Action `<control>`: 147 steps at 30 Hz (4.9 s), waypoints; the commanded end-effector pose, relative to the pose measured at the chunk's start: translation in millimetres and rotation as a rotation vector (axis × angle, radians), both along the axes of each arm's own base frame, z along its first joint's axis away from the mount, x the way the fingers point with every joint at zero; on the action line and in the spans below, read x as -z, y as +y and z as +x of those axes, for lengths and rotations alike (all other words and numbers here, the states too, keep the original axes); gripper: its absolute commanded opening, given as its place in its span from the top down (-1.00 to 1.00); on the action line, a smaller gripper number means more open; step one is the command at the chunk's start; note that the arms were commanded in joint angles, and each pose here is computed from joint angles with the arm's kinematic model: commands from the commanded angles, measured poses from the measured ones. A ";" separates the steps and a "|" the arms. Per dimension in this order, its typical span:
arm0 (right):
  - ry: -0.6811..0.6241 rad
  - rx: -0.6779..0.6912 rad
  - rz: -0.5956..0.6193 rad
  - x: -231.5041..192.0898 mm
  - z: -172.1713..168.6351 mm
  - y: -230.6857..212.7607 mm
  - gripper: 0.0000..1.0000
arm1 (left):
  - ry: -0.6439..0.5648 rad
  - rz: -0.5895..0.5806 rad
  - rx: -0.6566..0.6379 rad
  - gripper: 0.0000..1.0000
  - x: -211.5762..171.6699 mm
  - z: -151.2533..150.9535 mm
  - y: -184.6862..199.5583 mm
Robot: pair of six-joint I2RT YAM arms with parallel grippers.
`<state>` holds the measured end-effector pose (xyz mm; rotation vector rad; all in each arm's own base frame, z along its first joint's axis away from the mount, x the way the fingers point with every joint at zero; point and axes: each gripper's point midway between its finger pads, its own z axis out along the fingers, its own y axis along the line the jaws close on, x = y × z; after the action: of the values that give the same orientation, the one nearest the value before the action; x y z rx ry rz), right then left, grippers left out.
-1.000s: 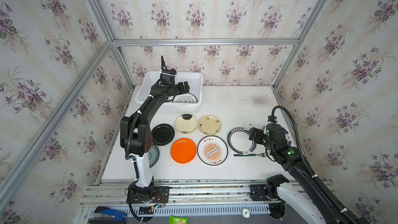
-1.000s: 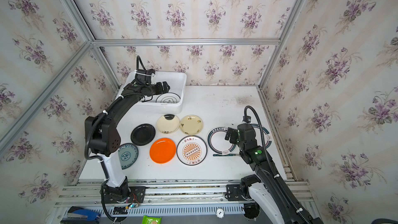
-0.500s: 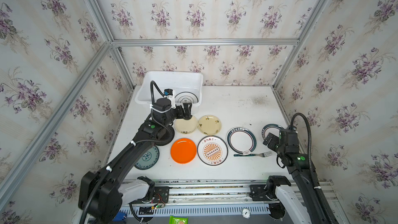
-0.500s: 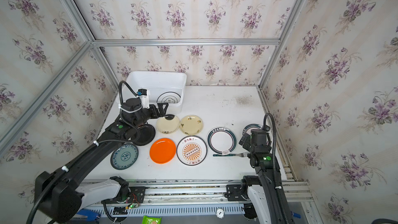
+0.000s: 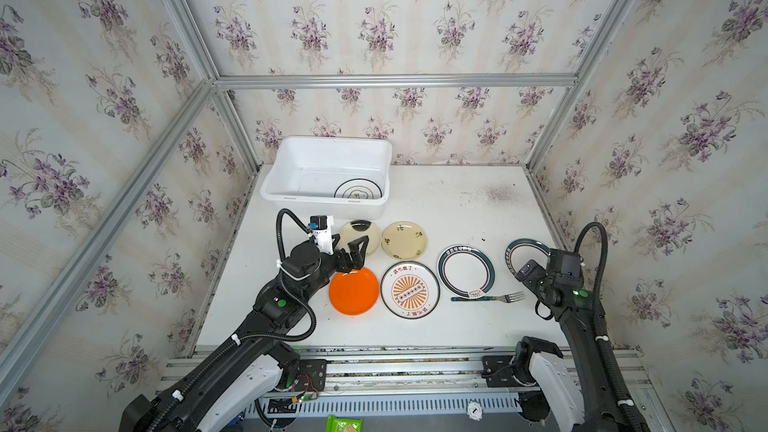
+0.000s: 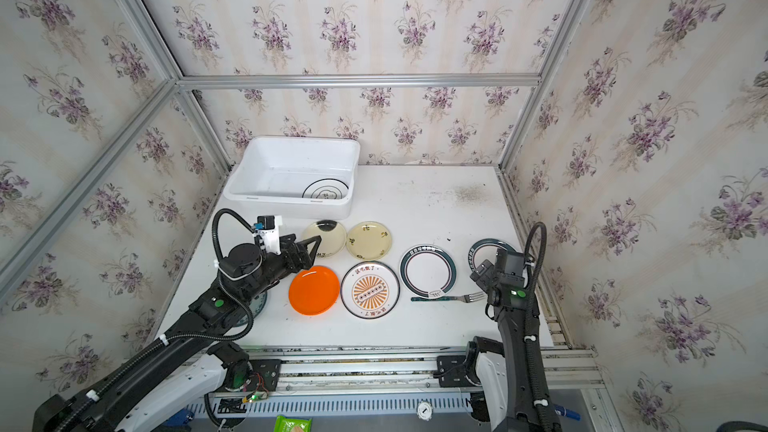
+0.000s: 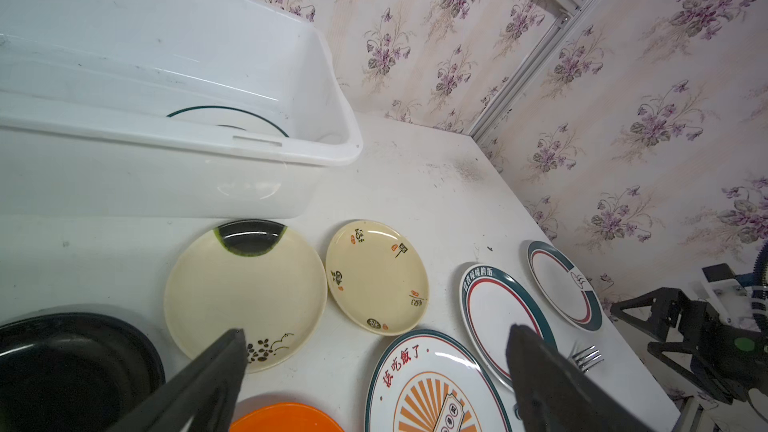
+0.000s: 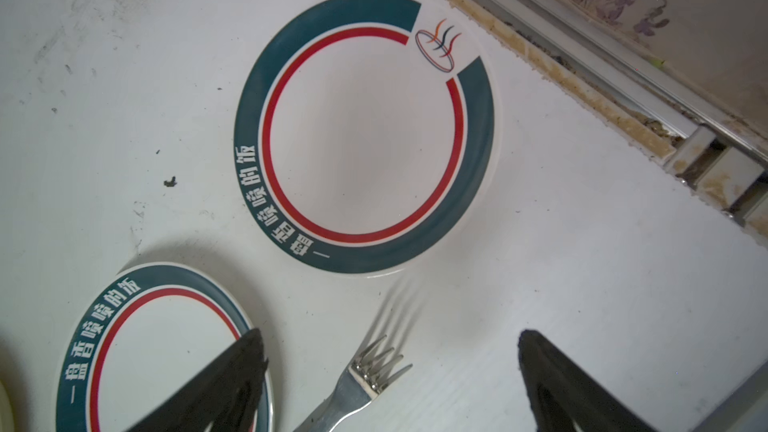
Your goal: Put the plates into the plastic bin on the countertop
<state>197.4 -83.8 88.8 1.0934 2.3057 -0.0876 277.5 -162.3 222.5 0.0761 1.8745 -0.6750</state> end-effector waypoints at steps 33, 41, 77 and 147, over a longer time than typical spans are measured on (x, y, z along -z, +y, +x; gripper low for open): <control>-0.070 0.022 0.167 24.3 36.8 -6.5 -0.61 | -0.167 0.055 0.162 -0.99 12.9 -14.3 -18.5; 0.003 -0.064 0.220 30.3 69.9 -8.5 -0.57 | -0.161 0.060 0.145 -0.99 14.3 -13.2 -15.7; 0.012 -0.151 0.363 66.6 164.9 7.9 -0.41 | -0.134 0.094 0.025 -0.99 19.8 -8.9 6.4; -0.054 -0.130 0.350 -0.2 149.7 18.5 -0.44 | -0.115 0.131 0.011 -0.99 26.8 -6.5 9.4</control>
<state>366.3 -62.6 91.5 1.0439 2.3824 0.4542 269.6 -151.4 190.1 0.2092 1.8310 -0.5304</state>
